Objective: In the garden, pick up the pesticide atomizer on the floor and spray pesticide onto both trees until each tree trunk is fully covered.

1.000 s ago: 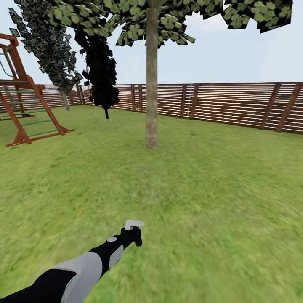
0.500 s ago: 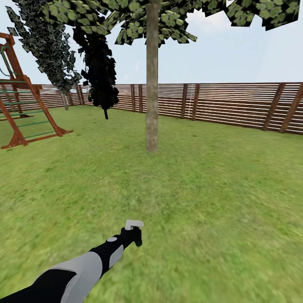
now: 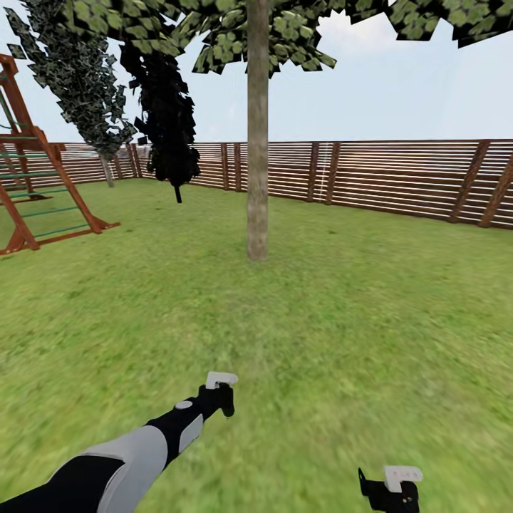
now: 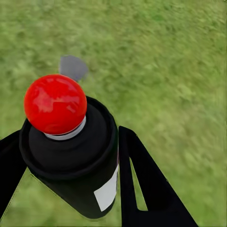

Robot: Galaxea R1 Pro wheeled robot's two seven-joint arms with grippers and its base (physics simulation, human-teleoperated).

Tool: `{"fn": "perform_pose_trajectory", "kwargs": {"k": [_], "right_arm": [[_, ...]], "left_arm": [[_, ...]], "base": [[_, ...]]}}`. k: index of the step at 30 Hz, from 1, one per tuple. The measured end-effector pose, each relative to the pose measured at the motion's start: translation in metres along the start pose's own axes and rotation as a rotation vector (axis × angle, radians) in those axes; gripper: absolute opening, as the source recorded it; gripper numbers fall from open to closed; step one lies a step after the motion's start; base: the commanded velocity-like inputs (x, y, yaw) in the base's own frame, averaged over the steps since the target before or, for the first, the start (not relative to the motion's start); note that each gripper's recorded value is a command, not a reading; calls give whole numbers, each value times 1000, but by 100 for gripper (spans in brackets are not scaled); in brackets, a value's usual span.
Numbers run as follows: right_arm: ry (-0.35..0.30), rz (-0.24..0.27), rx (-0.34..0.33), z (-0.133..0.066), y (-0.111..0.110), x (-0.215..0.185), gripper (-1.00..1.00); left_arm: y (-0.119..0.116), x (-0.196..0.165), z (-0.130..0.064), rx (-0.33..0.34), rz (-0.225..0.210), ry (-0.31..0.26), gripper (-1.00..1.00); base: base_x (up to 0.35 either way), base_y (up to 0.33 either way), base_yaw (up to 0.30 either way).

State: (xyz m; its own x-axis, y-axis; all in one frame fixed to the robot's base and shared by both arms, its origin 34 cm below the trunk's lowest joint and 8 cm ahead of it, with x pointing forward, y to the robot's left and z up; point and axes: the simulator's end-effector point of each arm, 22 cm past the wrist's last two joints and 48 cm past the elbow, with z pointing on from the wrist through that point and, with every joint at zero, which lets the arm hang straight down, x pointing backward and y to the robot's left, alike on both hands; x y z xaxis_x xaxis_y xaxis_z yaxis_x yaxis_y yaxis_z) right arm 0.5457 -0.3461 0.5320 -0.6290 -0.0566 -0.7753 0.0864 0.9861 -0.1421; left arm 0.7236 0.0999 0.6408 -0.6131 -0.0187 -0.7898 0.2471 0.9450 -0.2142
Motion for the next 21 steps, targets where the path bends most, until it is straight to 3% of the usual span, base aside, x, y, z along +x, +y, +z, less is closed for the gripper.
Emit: {"fn": "perform_pose_trajectory", "kwargs": {"k": [5, 11, 21], "right_arm": [[7, 6, -14, -1, 10, 3, 100], [10, 35, -60, -5, 50, 4, 100], [9, 36, -57, -5, 51, 3, 100]], "left_arm": [[1, 0, 0, -1, 1, 0, -100], [0, 0, 0, 0, 1, 1, -100], [6, 0, -1, -8, 0, 0, -100]], "base": [[349, 0, 0], [350, 0, 0], [350, 0, 0]]}}
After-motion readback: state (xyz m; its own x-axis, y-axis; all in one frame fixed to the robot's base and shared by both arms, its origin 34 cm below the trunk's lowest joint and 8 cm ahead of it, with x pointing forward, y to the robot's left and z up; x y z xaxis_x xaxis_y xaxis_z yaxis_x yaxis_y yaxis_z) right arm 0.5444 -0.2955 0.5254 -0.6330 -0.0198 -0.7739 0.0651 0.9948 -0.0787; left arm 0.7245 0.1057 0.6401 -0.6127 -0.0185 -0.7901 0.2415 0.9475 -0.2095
